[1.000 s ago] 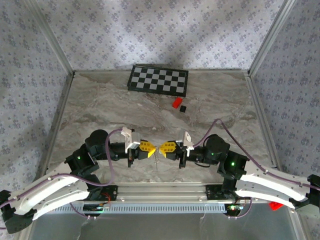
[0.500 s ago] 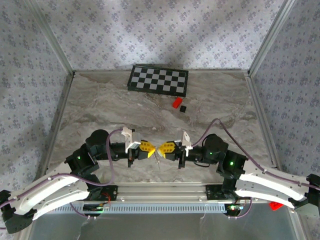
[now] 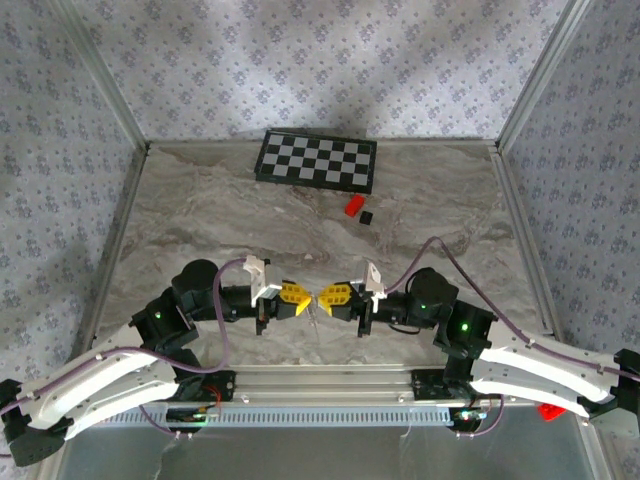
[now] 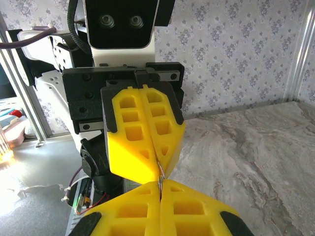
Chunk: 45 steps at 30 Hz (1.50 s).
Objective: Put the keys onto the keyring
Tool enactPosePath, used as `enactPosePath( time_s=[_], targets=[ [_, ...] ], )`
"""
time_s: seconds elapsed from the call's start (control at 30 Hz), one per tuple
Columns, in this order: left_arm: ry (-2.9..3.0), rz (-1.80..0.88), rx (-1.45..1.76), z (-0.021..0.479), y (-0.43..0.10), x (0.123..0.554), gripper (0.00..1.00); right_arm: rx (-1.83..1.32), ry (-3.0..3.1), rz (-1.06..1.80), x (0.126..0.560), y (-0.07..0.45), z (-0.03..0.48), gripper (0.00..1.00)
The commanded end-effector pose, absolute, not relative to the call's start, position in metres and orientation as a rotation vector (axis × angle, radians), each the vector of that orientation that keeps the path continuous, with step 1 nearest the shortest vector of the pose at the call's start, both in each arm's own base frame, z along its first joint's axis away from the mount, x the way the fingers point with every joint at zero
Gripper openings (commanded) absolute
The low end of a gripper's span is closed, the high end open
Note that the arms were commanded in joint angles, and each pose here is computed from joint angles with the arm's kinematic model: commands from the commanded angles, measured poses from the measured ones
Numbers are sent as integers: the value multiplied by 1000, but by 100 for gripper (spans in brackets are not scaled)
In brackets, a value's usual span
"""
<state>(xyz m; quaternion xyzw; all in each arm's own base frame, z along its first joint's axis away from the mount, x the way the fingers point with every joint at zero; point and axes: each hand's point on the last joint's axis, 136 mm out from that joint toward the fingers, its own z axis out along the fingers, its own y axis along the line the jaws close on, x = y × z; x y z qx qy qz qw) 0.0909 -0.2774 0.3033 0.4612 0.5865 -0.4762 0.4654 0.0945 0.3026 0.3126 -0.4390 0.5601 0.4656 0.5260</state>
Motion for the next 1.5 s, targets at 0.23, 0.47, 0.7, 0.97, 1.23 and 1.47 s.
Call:
enactPosePath(
  time_s=[0.23,0.47,0.7,0.97,1.23,1.47],
  targets=[
    [1347,-1175,1128,331,-276,86,0,-1025,1308,1126,94,299,327,0],
    [1346,-1174,1131,331,-276,85,0,-1018,1304,1126,95,298,327,0],
    [1343,-1175,1134,331,-276,85,0,-1009,1304,1129,95,297,326,0],
    [1342,-1175,1136,332,-277,84,0,-1015,1315,1128,97,300,323,0],
    [1344,-1170,1136,332,-278,85,0,-1031,1317,1139,95,300,320,0],
    [1344,-1170,1137,332,-278,85,0,-1052,1315,1165,92,301,319,0]
  ],
)
